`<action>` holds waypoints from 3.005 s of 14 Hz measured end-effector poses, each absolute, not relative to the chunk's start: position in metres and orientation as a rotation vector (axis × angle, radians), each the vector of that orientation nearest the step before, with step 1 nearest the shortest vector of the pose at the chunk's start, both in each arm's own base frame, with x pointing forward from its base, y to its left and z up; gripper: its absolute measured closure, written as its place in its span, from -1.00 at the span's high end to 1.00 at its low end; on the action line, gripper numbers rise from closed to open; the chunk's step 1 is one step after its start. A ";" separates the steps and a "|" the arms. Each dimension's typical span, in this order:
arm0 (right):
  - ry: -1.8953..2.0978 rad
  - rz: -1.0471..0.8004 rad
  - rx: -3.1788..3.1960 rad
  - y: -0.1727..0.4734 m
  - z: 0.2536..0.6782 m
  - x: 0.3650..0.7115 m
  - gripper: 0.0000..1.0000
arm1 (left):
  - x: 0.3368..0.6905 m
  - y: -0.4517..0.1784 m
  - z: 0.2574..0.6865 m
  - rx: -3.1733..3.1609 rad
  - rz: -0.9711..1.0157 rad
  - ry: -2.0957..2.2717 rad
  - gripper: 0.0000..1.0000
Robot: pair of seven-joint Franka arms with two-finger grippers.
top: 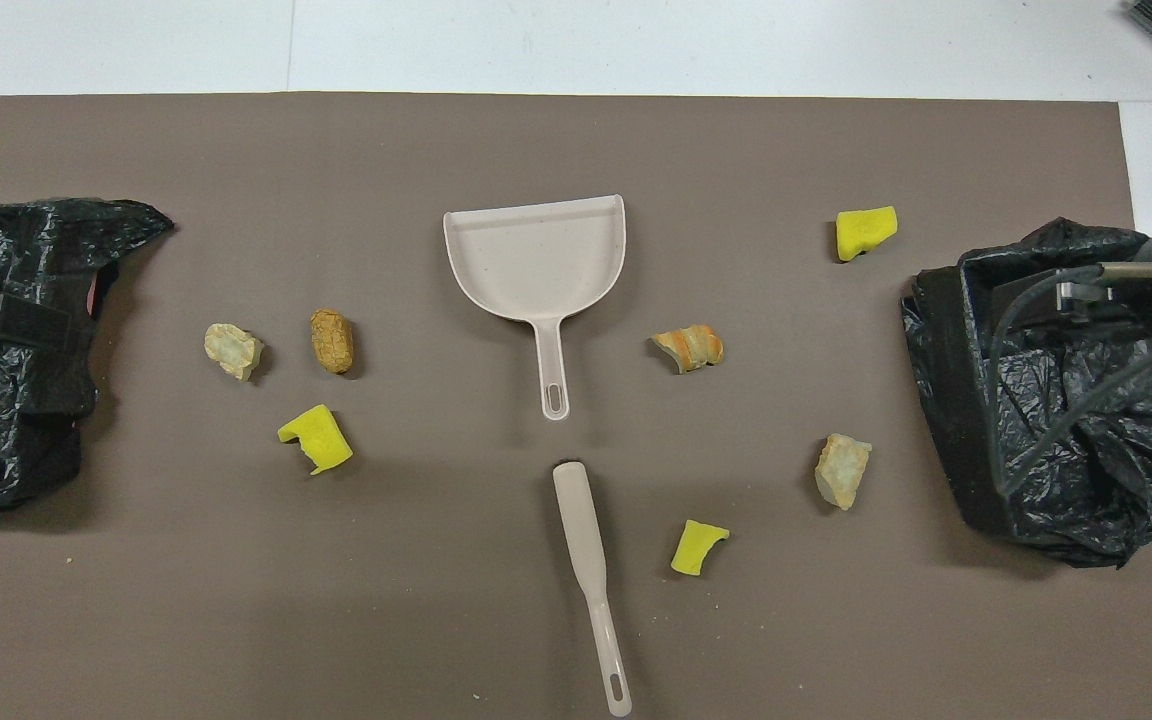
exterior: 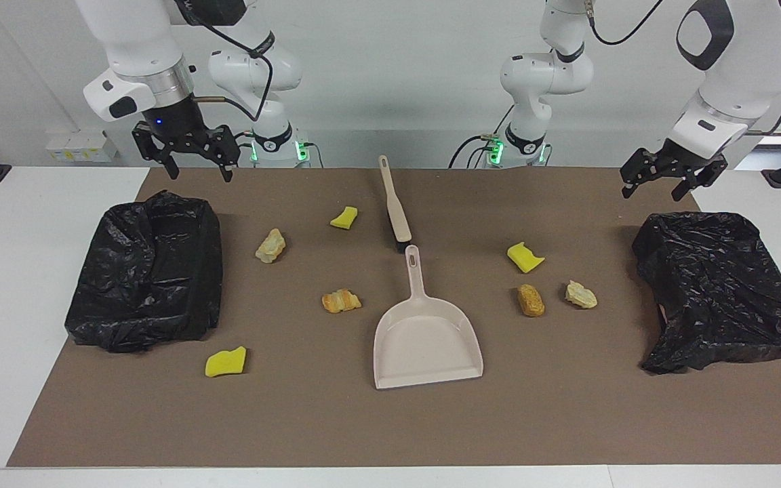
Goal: Sweep and dump trash in bin
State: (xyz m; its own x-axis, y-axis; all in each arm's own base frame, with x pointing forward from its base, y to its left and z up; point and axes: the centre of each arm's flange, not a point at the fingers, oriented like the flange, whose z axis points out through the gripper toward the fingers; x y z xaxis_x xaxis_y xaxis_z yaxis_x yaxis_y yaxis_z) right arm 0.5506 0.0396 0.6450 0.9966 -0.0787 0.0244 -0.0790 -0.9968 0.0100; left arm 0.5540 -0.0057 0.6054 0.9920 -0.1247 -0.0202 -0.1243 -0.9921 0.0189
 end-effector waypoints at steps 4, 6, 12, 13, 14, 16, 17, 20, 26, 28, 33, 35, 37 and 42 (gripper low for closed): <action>-0.121 0.040 3.129 0.040 0.645 0.551 1.00 | 0.554 -0.009 0.605 3.117 -0.033 -0.203 1.00; -0.121 0.044 3.130 0.041 0.645 0.551 1.00 | 0.554 -0.011 0.605 3.117 -0.035 -0.209 1.00; -0.124 0.044 3.129 0.040 0.645 0.551 1.00 | 0.552 -0.023 0.600 3.112 -0.055 -0.243 1.00; -0.124 0.044 3.129 0.040 0.645 0.551 1.00 | 0.551 -0.030 0.595 3.109 -0.072 -0.258 1.00; -0.124 0.044 3.129 0.040 0.645 0.551 1.00 | 0.549 -0.039 0.587 3.102 -0.093 -0.281 1.00; -0.123 0.070 3.131 0.040 0.645 0.553 1.00 | 0.544 -0.067 0.568 3.096 -0.105 -0.314 1.00; -0.121 0.094 3.132 0.041 0.643 0.556 1.00 | 0.539 -0.085 0.557 3.098 -0.107 -0.310 1.00; -0.102 0.119 3.136 0.048 0.633 0.562 1.00 | 0.515 -0.147 0.531 3.108 -0.119 -0.289 1.00; -0.007 0.173 3.174 0.140 0.576 0.595 1.00 | 0.445 -0.279 0.480 3.097 -0.141 -0.262 1.00; 0.055 0.160 3.187 0.197 0.541 0.600 1.00 | 0.411 -0.324 0.456 3.101 -0.126 -0.258 1.00; 0.086 0.118 3.198 0.293 0.469 0.597 1.00 | 0.337 -0.397 0.399 3.080 -0.046 -0.220 1.00; 0.108 0.113 3.201 0.319 0.459 0.588 1.00 | 0.312 -0.414 0.381 3.058 -0.009 -0.216 1.00; 0.133 0.066 3.193 0.344 0.439 0.578 1.00 | 0.288 -0.428 0.366 3.042 0.010 -0.217 1.00; 0.132 0.025 3.188 0.394 0.383 0.563 1.00 | 0.245 -0.460 0.326 3.057 -0.009 -0.154 1.00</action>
State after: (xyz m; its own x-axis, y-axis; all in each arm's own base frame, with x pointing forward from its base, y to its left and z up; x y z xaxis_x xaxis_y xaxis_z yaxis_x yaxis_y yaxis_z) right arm 0.5626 0.3938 0.3834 0.9964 0.0825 0.0178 0.0832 -0.9953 -0.0489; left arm 0.2449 -0.4598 0.3261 0.9949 -0.1008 -0.0016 -0.1003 -0.9917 0.0807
